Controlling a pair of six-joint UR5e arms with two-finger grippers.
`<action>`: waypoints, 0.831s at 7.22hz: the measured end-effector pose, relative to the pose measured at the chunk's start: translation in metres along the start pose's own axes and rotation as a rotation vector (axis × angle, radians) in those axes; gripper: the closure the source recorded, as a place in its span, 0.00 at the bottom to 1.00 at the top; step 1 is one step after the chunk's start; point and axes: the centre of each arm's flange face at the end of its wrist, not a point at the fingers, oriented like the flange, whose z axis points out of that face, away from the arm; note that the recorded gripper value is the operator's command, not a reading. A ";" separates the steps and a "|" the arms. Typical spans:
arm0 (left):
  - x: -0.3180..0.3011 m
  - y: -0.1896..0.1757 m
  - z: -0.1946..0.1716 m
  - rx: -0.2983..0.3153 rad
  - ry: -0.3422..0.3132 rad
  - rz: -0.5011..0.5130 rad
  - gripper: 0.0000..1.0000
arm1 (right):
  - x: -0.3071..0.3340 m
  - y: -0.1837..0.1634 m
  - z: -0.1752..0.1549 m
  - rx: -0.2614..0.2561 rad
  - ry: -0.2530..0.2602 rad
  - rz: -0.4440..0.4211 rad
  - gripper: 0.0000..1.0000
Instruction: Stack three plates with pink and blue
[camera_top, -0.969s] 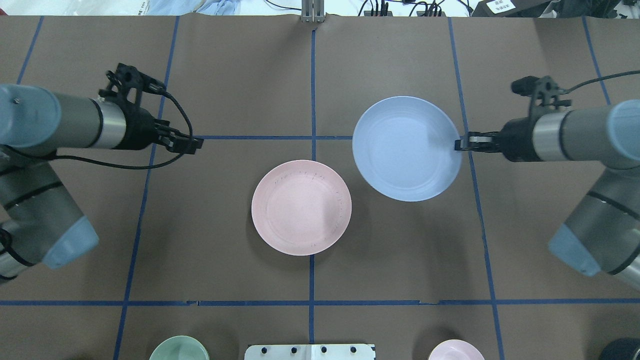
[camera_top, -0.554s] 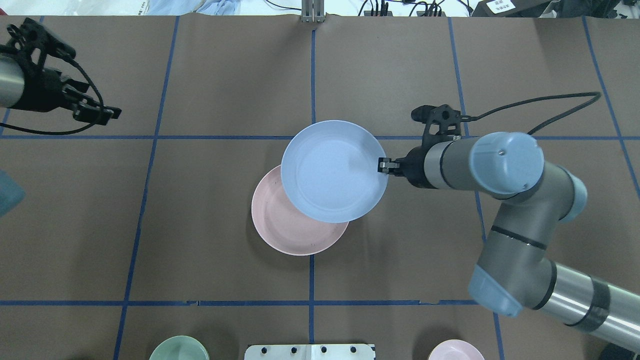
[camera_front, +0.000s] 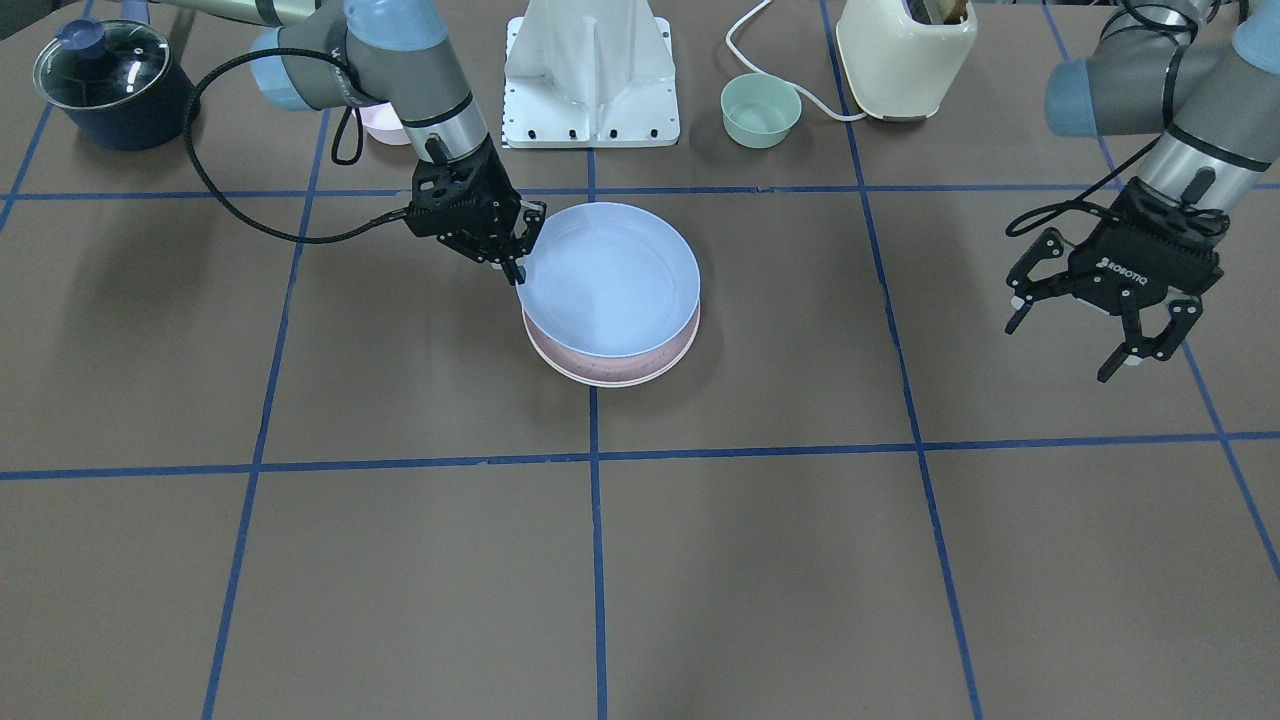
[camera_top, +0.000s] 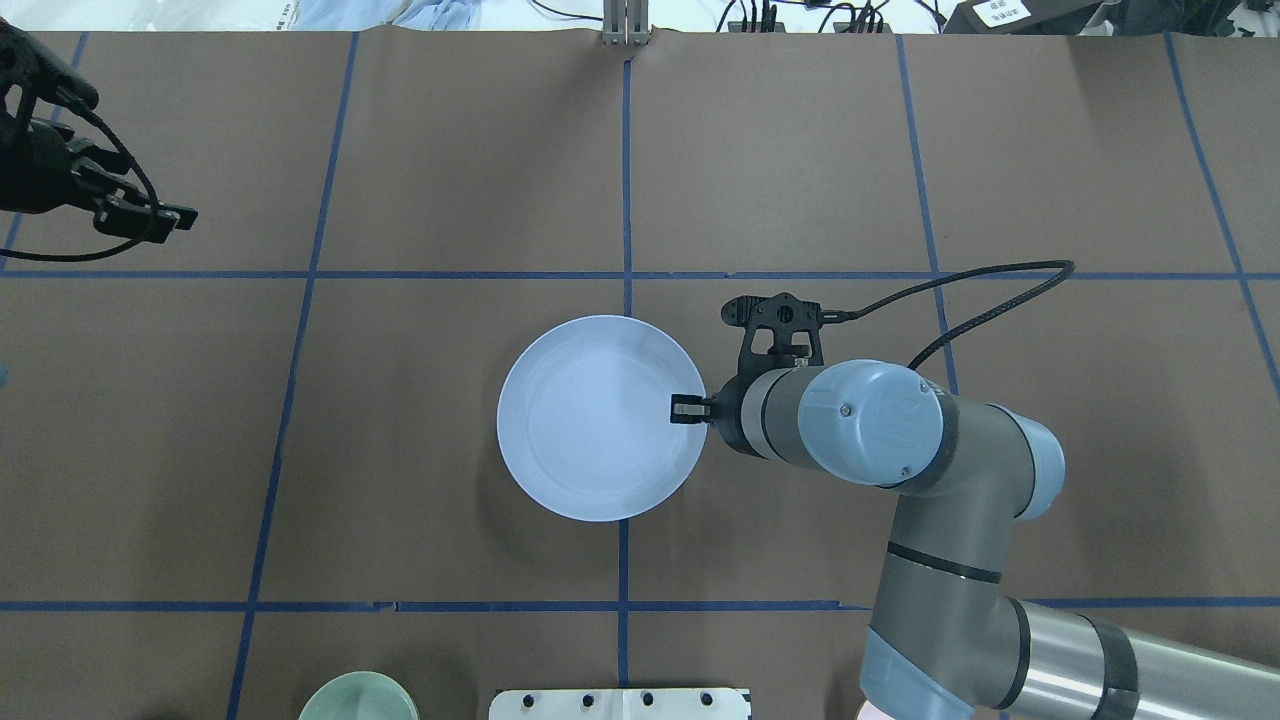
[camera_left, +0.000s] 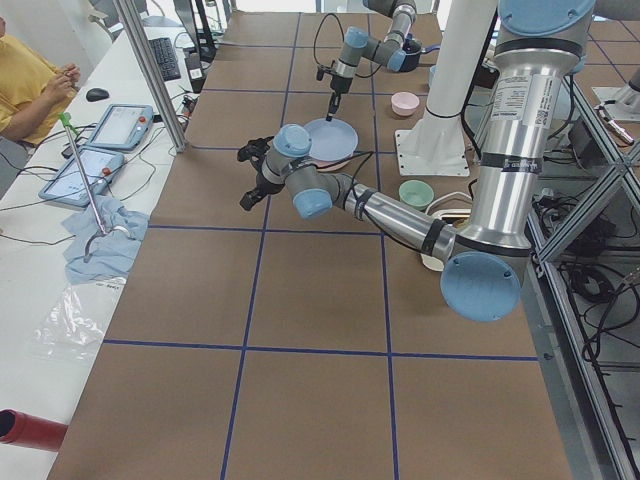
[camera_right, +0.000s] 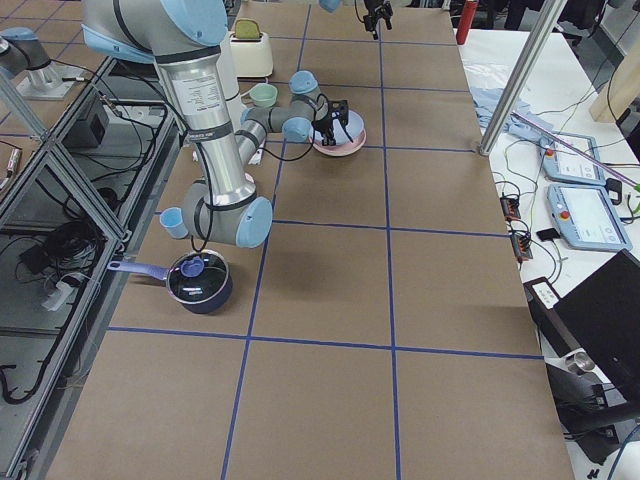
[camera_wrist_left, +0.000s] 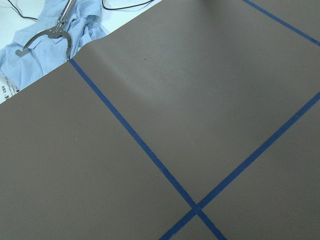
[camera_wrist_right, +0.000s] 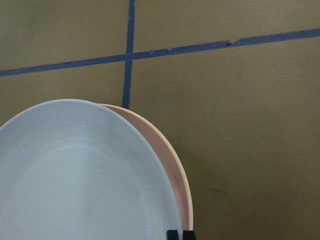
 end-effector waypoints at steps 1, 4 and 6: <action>0.000 0.000 0.000 0.000 0.000 -0.002 0.00 | -0.002 0.003 0.006 0.002 0.017 0.000 0.00; -0.002 0.005 0.001 -0.004 0.000 -0.005 0.00 | -0.016 -0.033 -0.006 0.028 0.088 0.020 0.00; -0.011 0.020 -0.006 -0.017 -0.007 -0.023 0.00 | 0.015 -0.101 -0.039 -0.016 0.128 0.033 0.00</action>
